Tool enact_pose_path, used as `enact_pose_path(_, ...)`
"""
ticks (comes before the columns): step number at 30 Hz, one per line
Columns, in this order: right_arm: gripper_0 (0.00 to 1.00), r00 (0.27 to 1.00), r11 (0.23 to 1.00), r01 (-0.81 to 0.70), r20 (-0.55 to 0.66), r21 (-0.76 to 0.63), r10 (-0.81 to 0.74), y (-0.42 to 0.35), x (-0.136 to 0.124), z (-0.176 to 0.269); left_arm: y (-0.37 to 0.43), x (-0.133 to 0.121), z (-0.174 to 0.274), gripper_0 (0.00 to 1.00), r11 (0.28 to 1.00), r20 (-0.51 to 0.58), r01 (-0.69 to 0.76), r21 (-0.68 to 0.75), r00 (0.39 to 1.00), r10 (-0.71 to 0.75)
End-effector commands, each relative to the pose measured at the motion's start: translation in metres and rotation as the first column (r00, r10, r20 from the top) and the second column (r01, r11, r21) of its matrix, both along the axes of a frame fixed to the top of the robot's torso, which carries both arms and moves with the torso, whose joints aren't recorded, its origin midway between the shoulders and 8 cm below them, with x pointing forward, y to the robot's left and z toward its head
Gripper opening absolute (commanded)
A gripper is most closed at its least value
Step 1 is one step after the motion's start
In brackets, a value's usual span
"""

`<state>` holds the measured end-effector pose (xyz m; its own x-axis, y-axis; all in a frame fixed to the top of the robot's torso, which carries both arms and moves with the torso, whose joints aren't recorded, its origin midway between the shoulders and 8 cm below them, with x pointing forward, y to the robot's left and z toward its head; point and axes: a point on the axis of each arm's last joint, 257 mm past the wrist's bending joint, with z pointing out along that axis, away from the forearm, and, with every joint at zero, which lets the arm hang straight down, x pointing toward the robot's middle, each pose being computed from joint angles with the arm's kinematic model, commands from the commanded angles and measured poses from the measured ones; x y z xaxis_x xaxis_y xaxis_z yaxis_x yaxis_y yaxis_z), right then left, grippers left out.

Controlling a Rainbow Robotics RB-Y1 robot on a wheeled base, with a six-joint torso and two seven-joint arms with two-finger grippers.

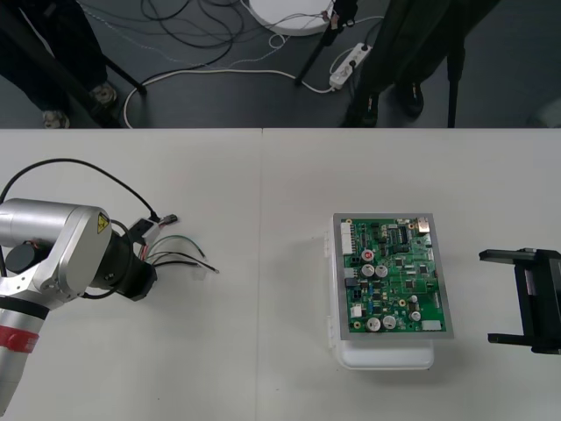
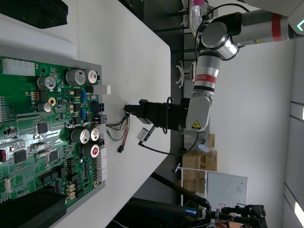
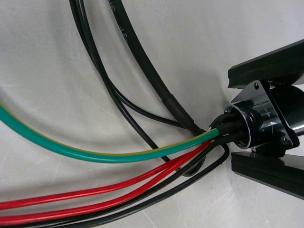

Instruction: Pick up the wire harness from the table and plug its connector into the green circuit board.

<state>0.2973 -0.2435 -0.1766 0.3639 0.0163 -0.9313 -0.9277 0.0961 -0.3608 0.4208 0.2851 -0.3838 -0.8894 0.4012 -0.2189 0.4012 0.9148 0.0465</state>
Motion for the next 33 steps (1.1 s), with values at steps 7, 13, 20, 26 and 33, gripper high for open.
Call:
enact_pose_path(7, 1.00, 1.000, 1.000, 0.002, 0.031, 0.006, -0.002, -0.004, 0.007, 0.013, -0.017, 0.014, 0.014, 0.00, 0.996, 0.036, 0.089, -0.011, 0.995, -0.089)
enact_pose_path(13, 1.00, 1.000, 1.000, 0.003, 0.031, 0.006, -0.003, -0.004, 0.008, 0.013, -0.028, 0.027, 0.018, 0.00, 0.989, 0.097, 0.146, -0.030, 0.985, -0.143)
enact_pose_path(20, 1.00, 0.999, 1.000, 0.002, 0.032, 0.005, -0.002, -0.004, 0.007, 0.013, -0.056, 0.033, 0.032, 0.00, 0.971, 0.145, 0.159, -0.180, 0.980, -0.133)
enact_pose_path(26, 1.00, 1.000, 1.000, 0.002, 0.031, 0.005, -0.002, -0.004, 0.007, 0.013, -0.079, 0.034, 0.049, 0.00, 0.931, 0.186, 0.212, -0.296, 0.969, -0.161)
enact_pose_path(33, 1.00, 1.000, 1.000, 0.001, 0.031, 0.007, -0.002, -0.004, 0.007, 0.013, -0.094, 0.034, 0.068, 0.00, 0.901, 0.227, 0.262, -0.345, 0.955, -0.191)
